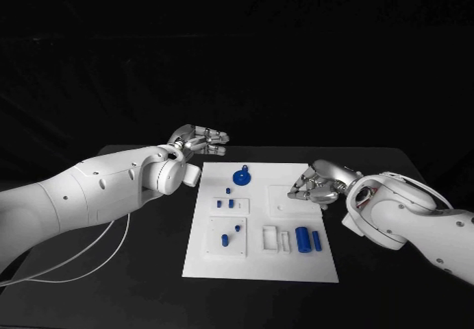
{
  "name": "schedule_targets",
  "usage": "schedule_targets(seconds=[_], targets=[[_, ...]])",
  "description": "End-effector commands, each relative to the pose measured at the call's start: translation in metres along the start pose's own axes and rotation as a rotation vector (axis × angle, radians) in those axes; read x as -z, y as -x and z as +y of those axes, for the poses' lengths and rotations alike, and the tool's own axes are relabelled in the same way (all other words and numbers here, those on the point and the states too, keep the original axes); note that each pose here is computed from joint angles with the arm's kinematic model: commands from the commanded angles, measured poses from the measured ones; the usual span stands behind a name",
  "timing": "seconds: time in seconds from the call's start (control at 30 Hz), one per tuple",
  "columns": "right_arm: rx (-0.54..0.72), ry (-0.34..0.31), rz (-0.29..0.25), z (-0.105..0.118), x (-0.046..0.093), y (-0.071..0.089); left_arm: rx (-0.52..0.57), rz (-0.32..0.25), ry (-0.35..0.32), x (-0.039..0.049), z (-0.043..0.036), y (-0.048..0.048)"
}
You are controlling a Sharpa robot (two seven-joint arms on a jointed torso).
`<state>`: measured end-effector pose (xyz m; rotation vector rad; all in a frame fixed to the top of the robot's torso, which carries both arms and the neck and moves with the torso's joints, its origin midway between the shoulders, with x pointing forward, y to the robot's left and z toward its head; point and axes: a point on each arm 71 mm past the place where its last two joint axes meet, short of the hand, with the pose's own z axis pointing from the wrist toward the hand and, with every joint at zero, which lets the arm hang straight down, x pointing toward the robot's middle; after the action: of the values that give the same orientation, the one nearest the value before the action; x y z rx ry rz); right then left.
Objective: Assemble the parts on the task board
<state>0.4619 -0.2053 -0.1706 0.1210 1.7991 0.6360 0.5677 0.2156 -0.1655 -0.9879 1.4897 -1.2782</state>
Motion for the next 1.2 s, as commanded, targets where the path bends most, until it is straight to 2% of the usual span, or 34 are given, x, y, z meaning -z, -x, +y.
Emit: schedule_targets(seconds=[0.03, 0.13, 0.23, 0.5, 0.73, 1.2], targets=[[-0.100, -0.188, 0.264, -0.019, 0.009, -0.014, 0.018, 0.049, -0.046, 0.0013, -0.0024, -0.0048], [-0.103, -0.278, 0.342, -0.033, 0.015, -0.014, 0.013, 0.054, -0.050, 0.0028, -0.0012, -0.0047], [-0.105, -0.339, 0.391, -0.043, 0.020, -0.014, 0.010, 0.056, -0.049, 0.0047, 0.0007, -0.0042], [-0.110, -0.412, 0.470, -0.051, 0.025, -0.019, 0.012, 0.067, -0.047, 0.0086, 0.0049, -0.0065], [-0.111, -0.431, 0.495, -0.050, 0.025, -0.027, 0.021, 0.086, -0.049, 0.0110, 0.0067, -0.0116], [-0.085, -0.450, 0.495, -0.046, 0.019, -0.042, 0.037, 0.108, -0.040, 0.0127, 0.0080, -0.0135]])
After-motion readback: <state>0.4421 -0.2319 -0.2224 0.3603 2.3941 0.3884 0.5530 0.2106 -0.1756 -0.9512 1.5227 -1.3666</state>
